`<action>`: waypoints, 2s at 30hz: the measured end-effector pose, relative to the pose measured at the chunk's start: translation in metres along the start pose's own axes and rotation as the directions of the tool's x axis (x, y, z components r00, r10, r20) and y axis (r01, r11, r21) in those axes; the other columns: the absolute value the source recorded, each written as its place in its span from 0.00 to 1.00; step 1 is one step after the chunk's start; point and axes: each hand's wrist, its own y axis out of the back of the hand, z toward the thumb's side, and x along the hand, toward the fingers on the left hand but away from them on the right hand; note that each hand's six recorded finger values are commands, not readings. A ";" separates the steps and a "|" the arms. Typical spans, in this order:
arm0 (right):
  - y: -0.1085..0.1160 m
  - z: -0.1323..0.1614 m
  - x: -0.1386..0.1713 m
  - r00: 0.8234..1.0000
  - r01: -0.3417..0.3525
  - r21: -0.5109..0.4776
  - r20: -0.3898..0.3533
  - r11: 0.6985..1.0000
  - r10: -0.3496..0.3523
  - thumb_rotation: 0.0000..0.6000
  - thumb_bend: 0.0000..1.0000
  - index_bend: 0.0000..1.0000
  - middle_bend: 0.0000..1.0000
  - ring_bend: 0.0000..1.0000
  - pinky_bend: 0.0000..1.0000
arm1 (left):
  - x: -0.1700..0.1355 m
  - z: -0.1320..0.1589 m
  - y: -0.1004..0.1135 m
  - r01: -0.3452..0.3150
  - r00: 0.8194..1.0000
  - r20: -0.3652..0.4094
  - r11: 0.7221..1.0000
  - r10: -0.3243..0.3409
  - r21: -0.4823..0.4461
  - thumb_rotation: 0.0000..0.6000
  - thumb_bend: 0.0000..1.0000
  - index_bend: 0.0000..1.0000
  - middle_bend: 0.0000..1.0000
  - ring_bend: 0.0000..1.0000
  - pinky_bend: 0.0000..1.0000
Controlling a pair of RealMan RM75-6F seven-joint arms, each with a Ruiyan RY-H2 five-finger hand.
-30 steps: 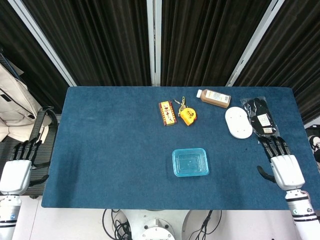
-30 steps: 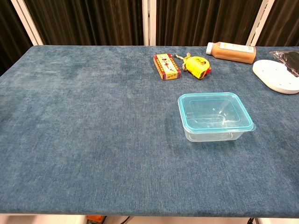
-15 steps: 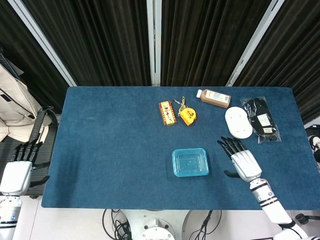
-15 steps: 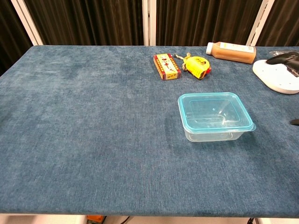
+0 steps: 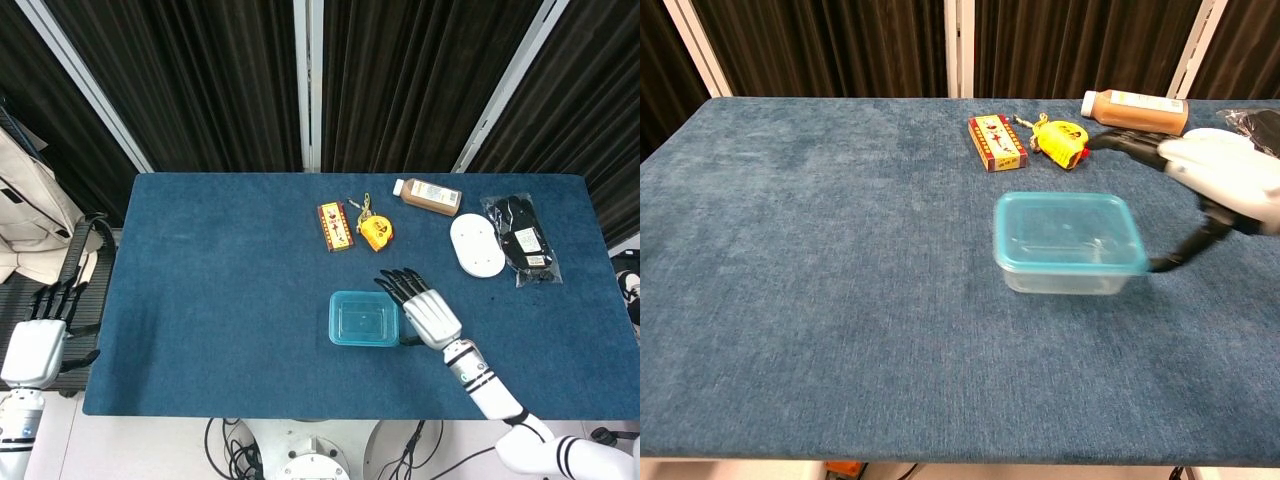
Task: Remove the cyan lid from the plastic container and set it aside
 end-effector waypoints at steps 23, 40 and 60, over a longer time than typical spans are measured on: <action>0.056 -0.022 0.013 0.996 0.085 0.057 0.025 0.995 -0.087 1.00 0.01 0.00 0.00 0.00 0.00 | 0.053 0.094 0.007 0.044 0.932 0.360 0.999 -0.042 0.004 1.00 0.02 0.05 0.01 0.00 0.00; 0.134 -0.054 0.105 0.937 0.298 0.146 0.145 0.944 -0.318 1.00 0.01 0.00 0.00 0.00 0.00 | 0.106 0.266 0.006 0.265 0.739 0.643 0.964 -0.204 0.002 1.00 0.00 0.02 0.00 0.00 0.00; 0.115 -0.071 0.116 0.940 0.276 0.094 0.180 0.957 -0.289 1.00 0.01 0.00 0.00 0.00 0.00 | 0.125 0.353 -0.066 0.431 0.734 0.562 0.901 -0.382 0.050 1.00 0.00 0.01 0.00 0.00 0.00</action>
